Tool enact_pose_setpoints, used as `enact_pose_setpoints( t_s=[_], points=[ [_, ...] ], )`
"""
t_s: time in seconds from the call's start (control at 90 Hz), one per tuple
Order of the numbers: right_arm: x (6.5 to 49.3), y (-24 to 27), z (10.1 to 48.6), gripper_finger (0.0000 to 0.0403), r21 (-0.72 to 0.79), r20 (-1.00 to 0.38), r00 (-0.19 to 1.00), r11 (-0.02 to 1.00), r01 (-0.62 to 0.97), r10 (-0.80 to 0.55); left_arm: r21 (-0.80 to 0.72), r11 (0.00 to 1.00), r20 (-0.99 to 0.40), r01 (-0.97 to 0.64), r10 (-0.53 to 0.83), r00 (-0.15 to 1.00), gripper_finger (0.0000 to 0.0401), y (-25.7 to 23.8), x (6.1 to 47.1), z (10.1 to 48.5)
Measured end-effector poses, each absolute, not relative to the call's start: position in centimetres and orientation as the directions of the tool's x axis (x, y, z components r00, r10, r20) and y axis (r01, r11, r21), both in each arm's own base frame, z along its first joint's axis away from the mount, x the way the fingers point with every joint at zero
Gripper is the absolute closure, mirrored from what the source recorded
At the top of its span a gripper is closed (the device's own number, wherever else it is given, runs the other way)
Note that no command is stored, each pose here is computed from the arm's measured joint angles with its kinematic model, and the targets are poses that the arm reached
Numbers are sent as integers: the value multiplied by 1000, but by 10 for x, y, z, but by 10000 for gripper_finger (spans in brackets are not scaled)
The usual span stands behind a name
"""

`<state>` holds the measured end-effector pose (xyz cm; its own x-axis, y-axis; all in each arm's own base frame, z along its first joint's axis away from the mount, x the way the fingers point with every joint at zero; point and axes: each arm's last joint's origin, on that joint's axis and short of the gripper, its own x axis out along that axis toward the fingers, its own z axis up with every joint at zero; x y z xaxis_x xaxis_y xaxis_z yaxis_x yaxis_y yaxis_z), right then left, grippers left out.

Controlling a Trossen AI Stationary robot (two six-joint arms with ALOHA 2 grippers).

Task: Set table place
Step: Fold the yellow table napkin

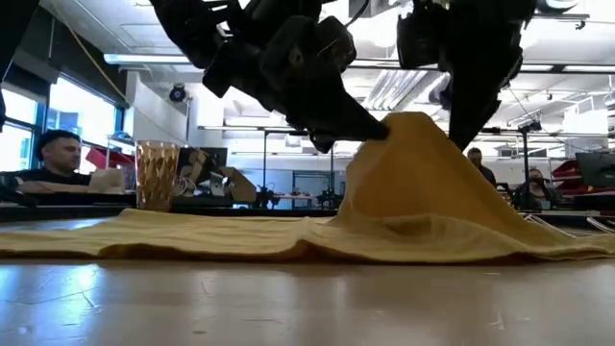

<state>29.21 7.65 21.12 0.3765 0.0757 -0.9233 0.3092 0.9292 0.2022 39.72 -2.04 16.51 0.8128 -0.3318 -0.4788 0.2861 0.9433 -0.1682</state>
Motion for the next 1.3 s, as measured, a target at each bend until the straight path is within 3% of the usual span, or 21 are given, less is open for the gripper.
enact_pose_setpoints(
  t_s=[0.178,0.322,0.389,0.611,1.0,1.3],
  points=[
    [293,75,198,244,204,-906,418,930,306,62,-190,944,-483,271,-330,811,401,-21,397,165],
    [294,76,200,361,214,-901,430,923,320,60,-200,955,-492,218,-290,821,401,-19,397,164],
    [296,76,203,390,221,-896,441,920,323,60,-205,960,-496,189,-268,826,401,-18,397,164],
    [301,75,218,402,193,-896,445,914,357,15,-241,947,-485,212,-307,819,386,-17,397,165],
    [299,76,219,403,206,-906,420,923,324,55,-281,936,-371,213,-310,875,251,-10,402,178],
    [300,76,219,403,211,-904,424,923,323,58,-237,945,-376,224,-302,876,256,-17,402,178]
  ],
)
